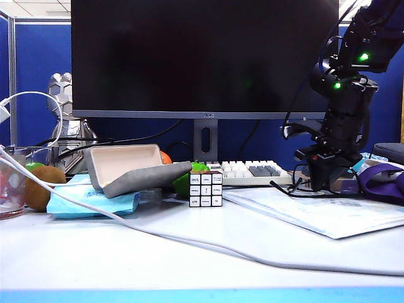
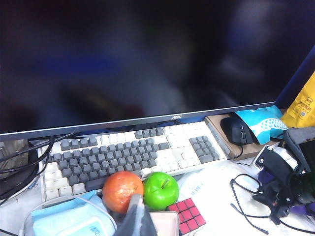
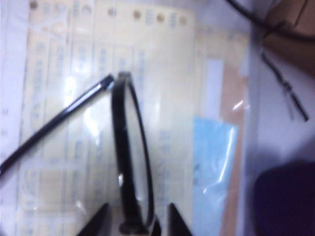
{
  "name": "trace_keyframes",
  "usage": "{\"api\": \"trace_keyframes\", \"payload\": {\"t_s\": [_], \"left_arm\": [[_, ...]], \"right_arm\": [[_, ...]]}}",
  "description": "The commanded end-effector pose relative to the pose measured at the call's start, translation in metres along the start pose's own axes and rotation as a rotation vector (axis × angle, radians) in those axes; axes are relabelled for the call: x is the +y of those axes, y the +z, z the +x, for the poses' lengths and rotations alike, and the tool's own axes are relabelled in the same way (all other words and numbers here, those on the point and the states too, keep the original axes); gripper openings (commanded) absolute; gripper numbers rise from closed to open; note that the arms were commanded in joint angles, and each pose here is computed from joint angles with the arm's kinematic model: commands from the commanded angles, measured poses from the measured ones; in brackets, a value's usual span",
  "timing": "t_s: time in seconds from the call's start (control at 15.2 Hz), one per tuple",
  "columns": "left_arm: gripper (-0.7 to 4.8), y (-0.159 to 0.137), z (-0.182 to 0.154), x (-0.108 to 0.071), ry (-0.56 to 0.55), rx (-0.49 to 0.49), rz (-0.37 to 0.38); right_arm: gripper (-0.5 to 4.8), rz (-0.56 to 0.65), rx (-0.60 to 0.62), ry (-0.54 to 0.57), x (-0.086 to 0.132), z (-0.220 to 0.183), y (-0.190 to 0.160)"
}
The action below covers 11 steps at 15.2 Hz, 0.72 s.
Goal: Pick up the glasses, fold the temples of the glasses, place the glasses into the glasses case, and finally close the glasses case.
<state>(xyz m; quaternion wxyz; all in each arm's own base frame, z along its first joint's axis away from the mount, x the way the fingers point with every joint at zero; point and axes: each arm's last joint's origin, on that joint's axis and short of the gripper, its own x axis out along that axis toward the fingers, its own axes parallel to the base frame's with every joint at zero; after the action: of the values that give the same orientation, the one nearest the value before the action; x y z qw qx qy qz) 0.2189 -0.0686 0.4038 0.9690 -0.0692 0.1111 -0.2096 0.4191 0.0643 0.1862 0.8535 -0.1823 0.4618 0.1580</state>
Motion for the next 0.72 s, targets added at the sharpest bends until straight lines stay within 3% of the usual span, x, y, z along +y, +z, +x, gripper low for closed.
{"api": "trace_keyframes", "payload": {"t_s": [0.07,0.13,0.39,0.66,0.72], "left_arm": [[-0.06,0.003,-0.002,-0.001,-0.008,-0.016,0.0],[-0.06,0.003,-0.002,-0.001,-0.008,-0.016,0.0],[-0.06,0.003,-0.002,-0.001,-0.008,-0.016,0.0],[-0.05,0.003,-0.002,-0.001,-0.008,-0.016,0.0],[-0.06,0.003,-0.002,-0.001,-0.008,-0.016,0.001]], "right_arm": [[0.16,-0.024,-0.017,-0.007,0.0,-0.001,0.003],[-0.05,-0.024,-0.025,-0.009,0.0,-0.001,0.004],[-0.05,-0.009,-0.089,0.002,-0.001,-0.011,0.017],[-0.05,0.159,-0.326,0.305,-0.002,-0.062,0.052],[-0.05,0.204,-0.41,0.477,-0.001,-0.085,0.063]]}}
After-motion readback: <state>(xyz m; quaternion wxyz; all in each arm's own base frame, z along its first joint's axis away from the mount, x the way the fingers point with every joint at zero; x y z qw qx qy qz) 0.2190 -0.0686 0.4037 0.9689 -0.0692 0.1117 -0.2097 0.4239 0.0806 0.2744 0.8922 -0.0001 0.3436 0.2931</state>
